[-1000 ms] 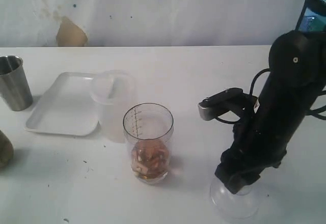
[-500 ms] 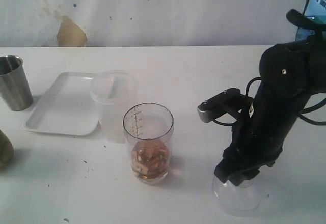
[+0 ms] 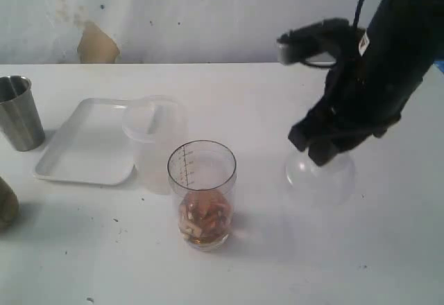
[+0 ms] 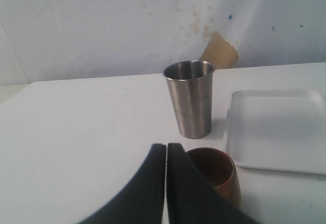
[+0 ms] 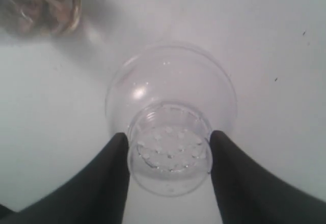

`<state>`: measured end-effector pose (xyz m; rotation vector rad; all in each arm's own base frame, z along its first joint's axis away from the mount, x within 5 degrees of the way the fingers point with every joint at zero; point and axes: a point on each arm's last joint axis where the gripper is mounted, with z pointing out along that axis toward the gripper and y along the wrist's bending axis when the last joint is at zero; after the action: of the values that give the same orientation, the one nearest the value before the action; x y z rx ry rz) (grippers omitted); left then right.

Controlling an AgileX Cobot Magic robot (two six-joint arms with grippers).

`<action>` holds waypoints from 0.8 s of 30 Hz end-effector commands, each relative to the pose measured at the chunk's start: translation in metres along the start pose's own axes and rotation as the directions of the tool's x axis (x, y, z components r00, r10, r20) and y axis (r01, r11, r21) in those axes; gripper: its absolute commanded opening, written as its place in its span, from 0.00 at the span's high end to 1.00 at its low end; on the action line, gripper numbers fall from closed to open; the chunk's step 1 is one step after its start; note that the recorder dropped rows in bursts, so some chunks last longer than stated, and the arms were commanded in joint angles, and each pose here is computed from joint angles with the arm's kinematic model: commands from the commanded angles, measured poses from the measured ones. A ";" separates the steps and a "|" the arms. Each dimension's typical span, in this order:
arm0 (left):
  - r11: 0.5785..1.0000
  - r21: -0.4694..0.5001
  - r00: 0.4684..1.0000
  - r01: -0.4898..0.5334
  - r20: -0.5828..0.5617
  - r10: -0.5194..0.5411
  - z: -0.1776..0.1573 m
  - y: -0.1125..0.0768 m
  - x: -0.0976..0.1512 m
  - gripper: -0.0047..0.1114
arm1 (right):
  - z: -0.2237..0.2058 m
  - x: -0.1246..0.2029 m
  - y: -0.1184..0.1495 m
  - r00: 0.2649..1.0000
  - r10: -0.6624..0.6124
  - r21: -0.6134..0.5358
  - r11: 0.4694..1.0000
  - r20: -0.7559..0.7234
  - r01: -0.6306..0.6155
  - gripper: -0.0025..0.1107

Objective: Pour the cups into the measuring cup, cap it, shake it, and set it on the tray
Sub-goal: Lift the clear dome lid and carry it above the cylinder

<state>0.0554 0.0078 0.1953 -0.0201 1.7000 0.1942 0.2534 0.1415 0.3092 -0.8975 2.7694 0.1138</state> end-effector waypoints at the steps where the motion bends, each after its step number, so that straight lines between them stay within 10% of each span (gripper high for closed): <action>1: 1.000 0.007 1.000 0.008 0.011 -0.008 0.000 -0.001 0.001 0.95 | -0.035 -0.018 0.001 0.991 0.039 -0.014 0.999 0.124 -0.037 0.98; 24: 1.000 0.007 1.000 0.008 0.011 -0.008 0.000 -0.001 0.001 0.95 | -0.034 -0.072 0.085 0.980 -0.075 -0.152 0.983 0.186 0.104 0.98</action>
<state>0.0554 0.0078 0.1953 -0.0201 1.7000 0.1942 0.2532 0.2427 0.3592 -1.0128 2.5727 0.3999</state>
